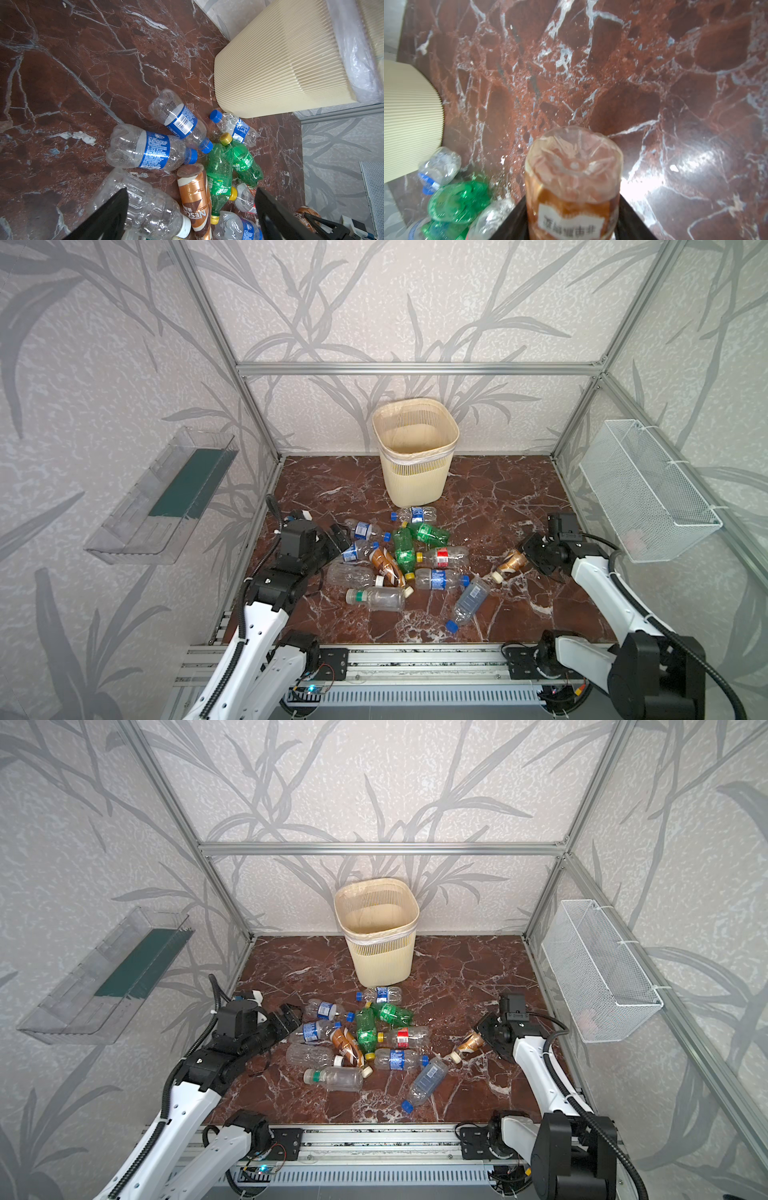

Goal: Throw the plastic bottles in the bin
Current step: 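Carry the brown coffee bottle over the bin with the right gripper and release it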

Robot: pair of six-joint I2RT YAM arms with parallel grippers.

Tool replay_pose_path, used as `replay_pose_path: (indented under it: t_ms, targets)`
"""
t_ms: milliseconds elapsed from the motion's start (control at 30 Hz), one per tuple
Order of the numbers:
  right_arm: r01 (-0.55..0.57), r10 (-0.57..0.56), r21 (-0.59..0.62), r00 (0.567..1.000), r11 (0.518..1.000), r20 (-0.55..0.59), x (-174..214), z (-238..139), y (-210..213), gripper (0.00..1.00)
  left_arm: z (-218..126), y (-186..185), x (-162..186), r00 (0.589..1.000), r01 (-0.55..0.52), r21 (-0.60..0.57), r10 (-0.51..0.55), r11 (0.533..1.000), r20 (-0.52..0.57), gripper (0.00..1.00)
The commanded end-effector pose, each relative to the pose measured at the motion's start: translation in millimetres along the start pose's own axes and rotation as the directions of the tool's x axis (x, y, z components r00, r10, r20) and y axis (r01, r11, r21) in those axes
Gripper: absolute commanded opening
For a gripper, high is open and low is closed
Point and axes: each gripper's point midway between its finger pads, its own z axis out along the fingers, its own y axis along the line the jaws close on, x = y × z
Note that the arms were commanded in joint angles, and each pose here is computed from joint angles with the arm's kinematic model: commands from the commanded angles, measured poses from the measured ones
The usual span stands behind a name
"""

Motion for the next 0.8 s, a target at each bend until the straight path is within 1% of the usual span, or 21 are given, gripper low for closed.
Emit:
replay_pose_path:
  t_ms: [0,100,200,300,333,400,433,500,533,567,600,633,667,700,767]
  targets:
    - [-0.004,-0.001,-0.076,0.998,0.997,-0.062,17.7,-11.1,8.0,0.58,1.4,2.1,-1.7,1.000,-0.002,-0.010,0.002,1.000,0.008,0.94]
    - [-0.023,0.007,-0.191,0.996,0.981,-0.084,27.1,-21.7,24.1,0.58,2.6,2.0,-2.2,1.000,-0.002,-0.012,0.002,1.000,0.007,0.94]
    - [-0.043,0.018,-0.298,0.996,0.954,-0.087,29.3,-33.1,42.0,0.57,4.6,1.9,-1.1,1.000,-0.003,-0.013,0.003,1.000,-0.001,0.94]
    - [-0.050,0.021,-0.411,0.997,0.910,-0.075,21.2,-50.5,70.7,0.57,5.2,0.3,-1.3,1.000,-0.005,-0.010,0.004,1.000,-0.005,0.94]
    - [-0.046,0.020,-0.458,0.998,0.888,-0.061,15.2,-60.0,86.4,0.58,5.4,-0.7,-2.6,1.000,-0.003,-0.009,0.003,1.000,-0.003,0.94]
    - [-0.019,0.017,-0.556,1.000,0.831,-0.009,-2.8,-85.6,127.7,0.57,4.4,-3.6,-4.7,1.000,-0.002,-0.006,0.002,1.000,-0.002,0.94]
    - [0.009,0.014,-0.619,0.999,0.785,0.032,-17.0,-104.8,158.7,0.58,3.0,-6.7,-7.6,1.000,-0.001,-0.001,0.001,1.000,0.002,0.94]
    - [0.086,-0.014,-0.723,0.994,0.685,0.106,-43.1,-153.5,233.8,0.58,-1.5,-14.1,-15.1,1.000,0.002,0.011,-0.003,1.000,0.016,0.94]
    - [0.126,-0.020,-0.776,0.989,0.618,0.145,-57.4,-185.4,278.6,0.59,-4.2,-19.2,-19.2,1.000,0.008,0.020,-0.008,1.000,0.022,0.94]
    - [0.167,-0.036,-0.813,0.984,0.558,0.177,-69.5,-209.6,324.6,0.60,-7.0,-25.4,-24.7,1.000,0.012,0.031,-0.013,0.999,0.028,0.94]
    - [0.219,-0.060,-0.821,0.973,0.528,0.222,-79.0,-231.5,364.9,0.64,-10.2,-31.5,-29.9,0.999,0.012,0.039,-0.013,0.999,0.033,0.94]
    - [0.247,-0.079,-0.801,0.967,0.546,0.243,-86.5,-235.6,389.2,0.68,-15.0,-37.9,-35.9,0.999,0.012,0.044,-0.014,0.999,0.038,0.94]
    - [0.248,-0.096,-0.775,0.967,0.581,0.237,-93.9,-230.0,406.1,0.72,-20.1,-44.3,-40.7,0.999,0.008,0.051,-0.010,0.999,0.040,0.94]
    - [0.220,-0.108,-0.752,0.975,0.621,0.196,-100.6,-205.1,417.1,0.76,-26.2,-50.6,-45.6,0.999,0.000,0.062,-0.003,0.998,0.046,0.94]
    - [0.186,-0.102,-0.710,0.982,0.679,0.159,-109.6,-178.0,418.5,0.83,-35.7,-57.1,-52.8,0.998,-0.011,0.077,0.005,0.997,0.069,0.94]
